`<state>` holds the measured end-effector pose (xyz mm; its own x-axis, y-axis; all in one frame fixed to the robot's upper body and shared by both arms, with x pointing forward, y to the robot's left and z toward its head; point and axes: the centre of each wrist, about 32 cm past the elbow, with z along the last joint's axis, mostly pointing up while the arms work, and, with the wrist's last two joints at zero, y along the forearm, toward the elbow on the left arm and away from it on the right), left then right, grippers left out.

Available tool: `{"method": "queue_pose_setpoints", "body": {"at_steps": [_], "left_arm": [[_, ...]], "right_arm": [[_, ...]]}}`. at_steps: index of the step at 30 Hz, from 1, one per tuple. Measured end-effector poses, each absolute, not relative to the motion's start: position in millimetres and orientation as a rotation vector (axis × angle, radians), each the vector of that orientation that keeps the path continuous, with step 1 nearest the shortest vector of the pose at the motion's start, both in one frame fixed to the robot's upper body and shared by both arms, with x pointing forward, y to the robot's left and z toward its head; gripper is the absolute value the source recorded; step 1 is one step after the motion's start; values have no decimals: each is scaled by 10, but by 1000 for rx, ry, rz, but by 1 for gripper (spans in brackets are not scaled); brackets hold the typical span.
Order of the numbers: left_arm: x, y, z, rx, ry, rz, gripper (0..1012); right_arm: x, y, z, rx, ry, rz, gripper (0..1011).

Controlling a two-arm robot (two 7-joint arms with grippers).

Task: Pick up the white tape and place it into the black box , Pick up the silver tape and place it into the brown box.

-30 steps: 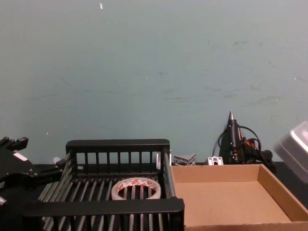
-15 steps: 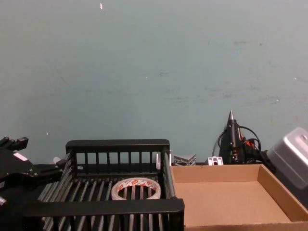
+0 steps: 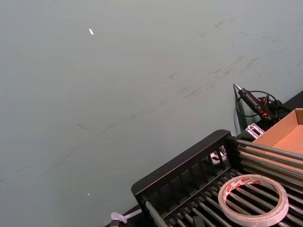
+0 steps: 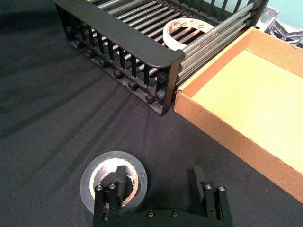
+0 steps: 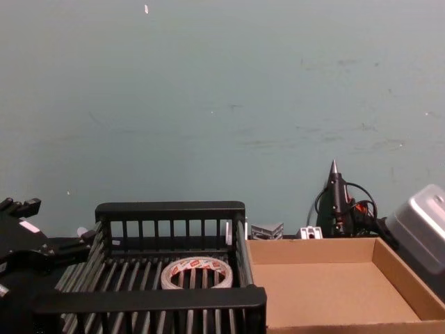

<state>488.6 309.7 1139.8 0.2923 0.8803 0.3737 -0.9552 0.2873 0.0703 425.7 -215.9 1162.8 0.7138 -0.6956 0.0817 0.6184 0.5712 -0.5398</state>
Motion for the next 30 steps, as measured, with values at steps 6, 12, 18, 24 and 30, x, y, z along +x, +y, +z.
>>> {"method": "queue_pose_setpoints", "body": {"at_steps": [6, 12, 18, 24, 30], "left_arm": [[4886, 3097, 11398, 304, -285, 1248, 1001], [4886, 3097, 11398, 305, -285, 1248, 1001], [4886, 3097, 11398, 304, -285, 1248, 1001], [4886, 3097, 11398, 304, -285, 1248, 1001], [4886, 3097, 11398, 304, -285, 1248, 1001]], "right_arm": [[4257, -2160, 11629, -575, 145, -774, 739], [4258, -2161, 11630, -574, 146, -775, 537], [4259, -2162, 11631, -573, 146, -775, 360], [4259, -2162, 11631, -572, 147, -775, 182], [4259, -2162, 11631, -572, 147, -775, 158]]}}
